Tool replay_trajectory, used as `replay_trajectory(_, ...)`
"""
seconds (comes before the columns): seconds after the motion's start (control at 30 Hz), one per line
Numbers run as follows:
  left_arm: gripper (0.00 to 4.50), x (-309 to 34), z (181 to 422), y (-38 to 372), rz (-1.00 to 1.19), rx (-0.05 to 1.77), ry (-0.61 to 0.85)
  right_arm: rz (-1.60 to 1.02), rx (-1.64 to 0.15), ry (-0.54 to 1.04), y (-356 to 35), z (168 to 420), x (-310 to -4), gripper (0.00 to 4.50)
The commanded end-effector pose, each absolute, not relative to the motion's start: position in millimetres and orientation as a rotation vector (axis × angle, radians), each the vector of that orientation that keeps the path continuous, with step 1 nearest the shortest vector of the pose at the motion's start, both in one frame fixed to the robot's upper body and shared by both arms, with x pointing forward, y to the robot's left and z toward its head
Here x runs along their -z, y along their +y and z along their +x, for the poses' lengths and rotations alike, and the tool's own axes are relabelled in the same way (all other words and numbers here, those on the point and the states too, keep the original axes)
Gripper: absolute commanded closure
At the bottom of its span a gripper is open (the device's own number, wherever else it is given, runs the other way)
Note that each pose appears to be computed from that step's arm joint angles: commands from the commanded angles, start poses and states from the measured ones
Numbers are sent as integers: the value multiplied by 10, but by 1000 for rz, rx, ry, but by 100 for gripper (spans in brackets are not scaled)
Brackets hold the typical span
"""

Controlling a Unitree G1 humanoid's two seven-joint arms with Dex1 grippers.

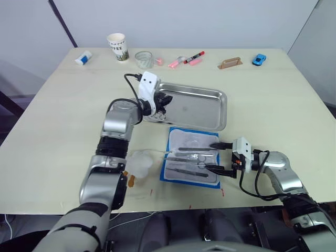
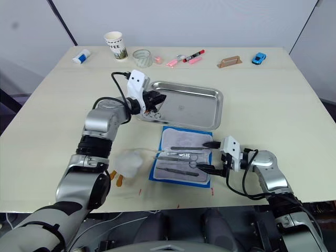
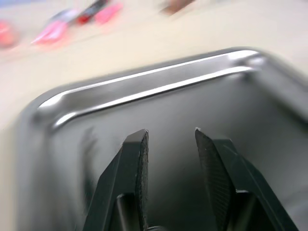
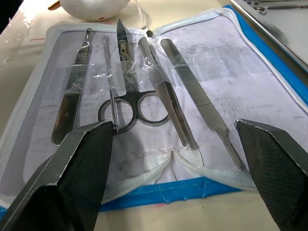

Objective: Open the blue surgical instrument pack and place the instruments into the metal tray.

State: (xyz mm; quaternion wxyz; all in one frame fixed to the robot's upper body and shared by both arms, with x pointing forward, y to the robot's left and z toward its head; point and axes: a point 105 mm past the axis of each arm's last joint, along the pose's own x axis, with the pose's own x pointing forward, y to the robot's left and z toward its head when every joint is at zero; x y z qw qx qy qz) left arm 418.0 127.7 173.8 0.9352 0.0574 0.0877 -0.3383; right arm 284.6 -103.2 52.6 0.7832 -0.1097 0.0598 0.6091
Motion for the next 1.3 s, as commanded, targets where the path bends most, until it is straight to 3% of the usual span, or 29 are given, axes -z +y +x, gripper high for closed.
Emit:
replay_trajectory(0.03,287,-1898,3891,1189,175,966,99,-194,-1331,319,-1002,2688,-85,9)
replay_trajectory(0.23,287,-1644,3453,1193,394,1363,141,-200,-1325,316,-1016,2718,-94,9)
replay_trajectory(0.5,287,-1363,3308,1133,519,1578,250,-203,-1321,317,-1041,2715,-101,9)
replay_trajectory(0.63,287,-1247,3321,1131,608,1621,277,-208,-1321,319,-1056,2714,-104,9)
replay_trajectory(1.3,287,-1018,3337,1018,637,1657,278,-216,-1313,320,-1087,2722,-113,9)
